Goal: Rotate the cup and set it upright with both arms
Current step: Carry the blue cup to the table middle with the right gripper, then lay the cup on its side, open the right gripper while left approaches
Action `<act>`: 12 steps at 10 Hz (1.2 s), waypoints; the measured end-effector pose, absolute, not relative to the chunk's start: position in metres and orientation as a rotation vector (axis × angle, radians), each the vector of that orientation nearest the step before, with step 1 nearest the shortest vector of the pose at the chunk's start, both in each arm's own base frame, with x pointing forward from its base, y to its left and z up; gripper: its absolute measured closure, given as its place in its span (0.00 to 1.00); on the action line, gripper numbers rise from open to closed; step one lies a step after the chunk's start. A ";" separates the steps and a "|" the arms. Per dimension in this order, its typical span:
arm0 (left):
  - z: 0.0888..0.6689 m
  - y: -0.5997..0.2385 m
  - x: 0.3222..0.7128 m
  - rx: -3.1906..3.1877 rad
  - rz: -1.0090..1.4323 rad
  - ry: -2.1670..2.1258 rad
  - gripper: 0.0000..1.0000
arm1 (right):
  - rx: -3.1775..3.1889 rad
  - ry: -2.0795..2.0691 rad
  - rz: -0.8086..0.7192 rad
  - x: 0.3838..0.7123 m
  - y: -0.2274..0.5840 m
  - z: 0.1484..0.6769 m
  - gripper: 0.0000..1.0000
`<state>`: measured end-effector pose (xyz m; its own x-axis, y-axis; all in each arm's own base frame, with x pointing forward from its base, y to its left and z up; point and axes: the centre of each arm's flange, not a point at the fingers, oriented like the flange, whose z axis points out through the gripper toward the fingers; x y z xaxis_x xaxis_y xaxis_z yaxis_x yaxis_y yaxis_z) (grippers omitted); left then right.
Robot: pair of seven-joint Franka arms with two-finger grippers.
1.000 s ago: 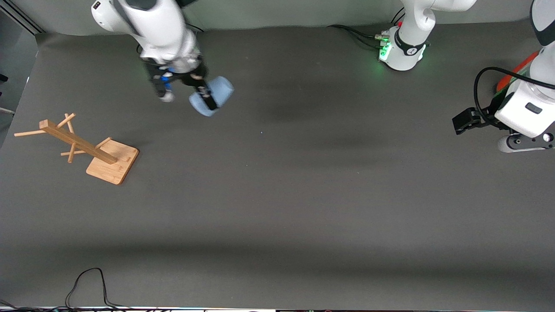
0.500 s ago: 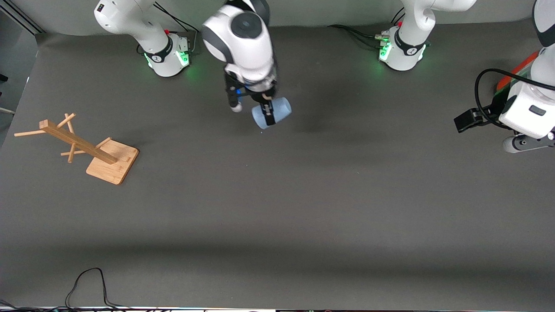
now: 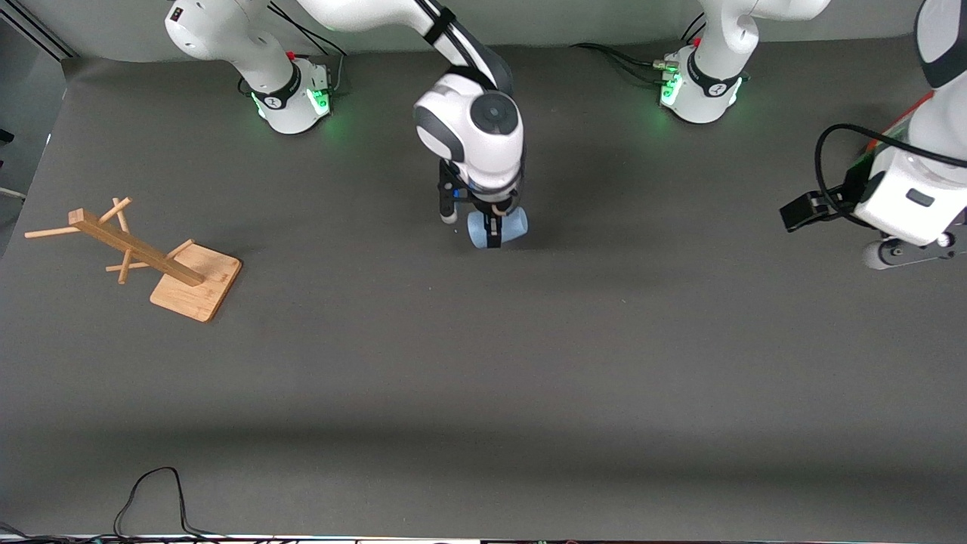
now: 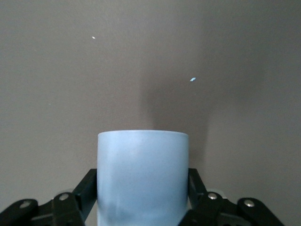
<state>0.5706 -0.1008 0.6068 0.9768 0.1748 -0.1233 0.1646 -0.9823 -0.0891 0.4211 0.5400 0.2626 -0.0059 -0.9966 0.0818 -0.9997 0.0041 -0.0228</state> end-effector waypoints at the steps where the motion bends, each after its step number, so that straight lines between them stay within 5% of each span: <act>1: 0.603 -0.119 0.569 -3.052 0.208 -0.238 0.00 | 2.164 -2.198 0.132 0.422 0.548 0.242 0.19; 5: 0.579 -0.176 0.569 -3.078 0.253 -0.164 0.00 | 2.125 -2.204 0.164 0.422 0.564 0.202 0.19; 8: 0.562 -0.191 0.573 -3.094 0.295 -0.148 0.00 | 2.113 -2.197 0.176 0.422 0.565 0.186 0.00; 12: 0.533 -0.230 0.571 -3.063 0.340 -0.114 0.00 | 2.114 -2.205 0.183 0.427 0.566 0.187 0.00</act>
